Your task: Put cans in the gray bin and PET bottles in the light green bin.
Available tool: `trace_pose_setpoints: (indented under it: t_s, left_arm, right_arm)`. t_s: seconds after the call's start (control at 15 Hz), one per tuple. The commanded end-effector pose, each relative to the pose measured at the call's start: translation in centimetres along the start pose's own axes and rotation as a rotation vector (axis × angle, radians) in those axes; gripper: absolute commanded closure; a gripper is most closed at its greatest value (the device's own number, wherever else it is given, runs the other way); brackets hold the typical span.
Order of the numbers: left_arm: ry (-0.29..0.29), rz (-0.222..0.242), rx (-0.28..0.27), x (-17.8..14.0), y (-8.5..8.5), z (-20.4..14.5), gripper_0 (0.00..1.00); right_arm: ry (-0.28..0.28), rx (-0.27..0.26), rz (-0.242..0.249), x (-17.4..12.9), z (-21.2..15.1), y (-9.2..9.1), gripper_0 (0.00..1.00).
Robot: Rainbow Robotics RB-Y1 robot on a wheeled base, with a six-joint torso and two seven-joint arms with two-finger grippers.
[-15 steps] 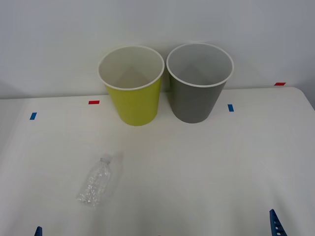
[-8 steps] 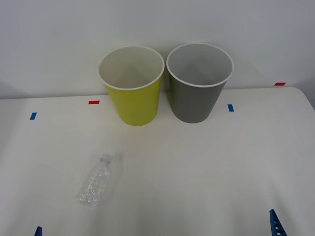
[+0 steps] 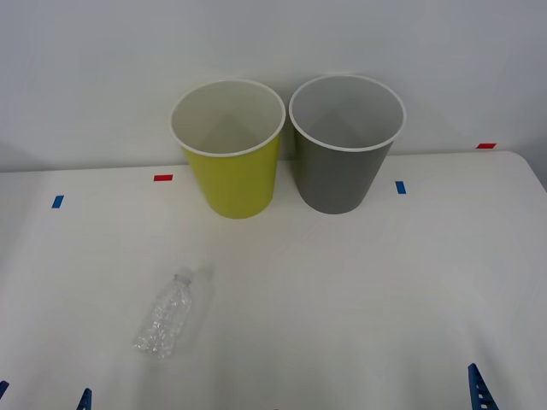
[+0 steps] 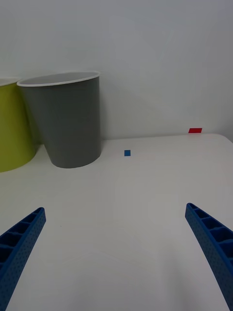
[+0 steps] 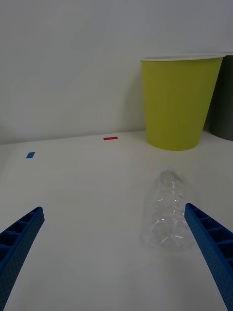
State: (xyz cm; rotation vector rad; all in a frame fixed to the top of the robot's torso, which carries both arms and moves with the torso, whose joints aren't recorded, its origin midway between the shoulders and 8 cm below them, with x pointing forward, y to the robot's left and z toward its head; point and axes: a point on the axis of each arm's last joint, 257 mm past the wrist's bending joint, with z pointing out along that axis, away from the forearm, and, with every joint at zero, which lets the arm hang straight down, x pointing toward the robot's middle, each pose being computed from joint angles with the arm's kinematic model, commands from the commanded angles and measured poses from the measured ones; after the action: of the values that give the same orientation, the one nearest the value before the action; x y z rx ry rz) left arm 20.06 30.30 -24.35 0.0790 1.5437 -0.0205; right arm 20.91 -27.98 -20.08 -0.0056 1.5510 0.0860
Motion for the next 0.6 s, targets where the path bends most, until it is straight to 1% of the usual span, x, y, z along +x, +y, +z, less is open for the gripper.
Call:
trace_pose_setpoints:
  t_s: [0.07, 0.27, 0.47, 0.53, 0.6]
  left_arm:
    - [0.070, 0.040, 0.040, -0.3, 0.1, 2.5, 0.00]
    - [0.112, 0.061, 0.080, -0.7, -0.4, 5.4, 0.00]
    - [0.171, 0.096, 0.145, 0.0, -0.5, 8.5, 0.00]
    - [0.194, 0.107, 0.154, 0.3, -0.3, 9.3, 0.00]
    - [0.218, 0.128, 0.162, 0.5, -0.2, 10.1, 0.00]
  right_arm:
    - [0.000, 0.000, 0.000, 0.0, 0.0, 0.0, 0.00]
    - [0.000, 0.000, 0.000, 0.0, 0.0, 0.0, 0.00]
    - [0.000, 0.000, 0.000, 0.0, 0.0, 0.0, 0.00]
    - [0.000, 0.000, 0.000, 0.0, 0.0, 0.0, 0.00]
    - [0.000, 0.000, 0.000, 0.0, 0.0, 0.0, 0.00]
